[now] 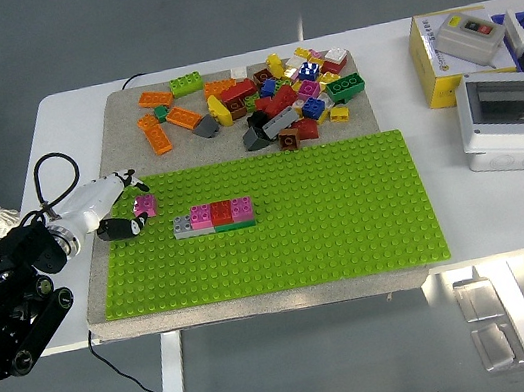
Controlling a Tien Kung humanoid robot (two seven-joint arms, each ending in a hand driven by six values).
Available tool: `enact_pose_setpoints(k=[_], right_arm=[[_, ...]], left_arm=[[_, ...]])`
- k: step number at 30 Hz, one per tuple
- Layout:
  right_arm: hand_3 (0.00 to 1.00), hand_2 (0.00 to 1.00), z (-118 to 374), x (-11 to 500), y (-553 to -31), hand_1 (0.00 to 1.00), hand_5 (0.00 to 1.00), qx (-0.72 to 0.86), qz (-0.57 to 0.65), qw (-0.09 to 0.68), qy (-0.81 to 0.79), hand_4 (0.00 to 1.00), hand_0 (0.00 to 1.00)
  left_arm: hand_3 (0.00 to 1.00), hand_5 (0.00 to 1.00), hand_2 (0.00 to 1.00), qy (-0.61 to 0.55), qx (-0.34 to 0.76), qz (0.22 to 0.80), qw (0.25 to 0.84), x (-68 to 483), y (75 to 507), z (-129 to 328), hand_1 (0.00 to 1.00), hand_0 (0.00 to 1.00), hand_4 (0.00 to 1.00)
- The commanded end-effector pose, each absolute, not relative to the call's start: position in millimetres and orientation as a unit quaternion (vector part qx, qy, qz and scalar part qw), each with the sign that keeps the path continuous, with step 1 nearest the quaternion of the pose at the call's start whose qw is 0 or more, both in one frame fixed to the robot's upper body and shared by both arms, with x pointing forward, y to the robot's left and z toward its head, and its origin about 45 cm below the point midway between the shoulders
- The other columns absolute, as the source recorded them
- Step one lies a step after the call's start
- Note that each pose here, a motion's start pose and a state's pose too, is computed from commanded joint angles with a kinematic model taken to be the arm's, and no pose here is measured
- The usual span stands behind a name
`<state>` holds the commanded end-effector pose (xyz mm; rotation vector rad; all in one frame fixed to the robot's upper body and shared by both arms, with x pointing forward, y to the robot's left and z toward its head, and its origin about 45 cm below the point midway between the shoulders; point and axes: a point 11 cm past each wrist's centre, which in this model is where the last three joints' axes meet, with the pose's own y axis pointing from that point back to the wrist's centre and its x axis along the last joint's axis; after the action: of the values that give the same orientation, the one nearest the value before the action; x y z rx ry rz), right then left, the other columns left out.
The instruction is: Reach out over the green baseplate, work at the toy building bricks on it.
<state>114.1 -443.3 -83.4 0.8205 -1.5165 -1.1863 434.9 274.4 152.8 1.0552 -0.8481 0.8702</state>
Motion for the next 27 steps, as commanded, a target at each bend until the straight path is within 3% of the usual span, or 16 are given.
enact_pose_setpoints(k=[14,15,20,21,27], right_arm=[[0.749,0.602,-83.7,114.1,-443.2,0.57,0.998,0.341,-0.489,0.5,-0.628,0.593,0.659],[0.749,0.602,-83.6,114.2,-443.2,0.57,0.998,0.341,-0.489,0.5,-0.628,0.594,0.655],[0.749,0.602,-83.7,114.6,-443.0,0.57,0.998,0.341,-0.489,0.5,-0.629,0.594,0.655],[0.749,0.602,-83.7,114.5,-442.9,0.566,0.998,0.341,-0.489,0.499,-0.629,0.592,0.657],[0.749,0.601,-84.1,114.3,-442.6,0.568,0.998,0.342,-0.488,0.499,-0.63,0.593,0.654]], left_arm=[[0.77,0.201,0.998,-0.37,0.472,0.393,0.697,435.4,275.1,149.0,0.972,0.956,0.625],[0.712,0.168,0.998,-0.37,0.471,0.393,0.698,435.4,274.9,149.0,0.968,0.949,0.576],[0.712,0.168,0.998,-0.368,0.47,0.395,0.698,435.9,275.2,148.4,0.968,0.949,0.576],[0.645,0.157,0.997,-0.367,0.47,0.396,0.698,435.8,275.5,148.0,0.968,0.947,0.532],[0.634,0.16,0.997,-0.363,0.473,0.395,0.699,435.0,275.8,145.4,0.968,0.944,0.528]])
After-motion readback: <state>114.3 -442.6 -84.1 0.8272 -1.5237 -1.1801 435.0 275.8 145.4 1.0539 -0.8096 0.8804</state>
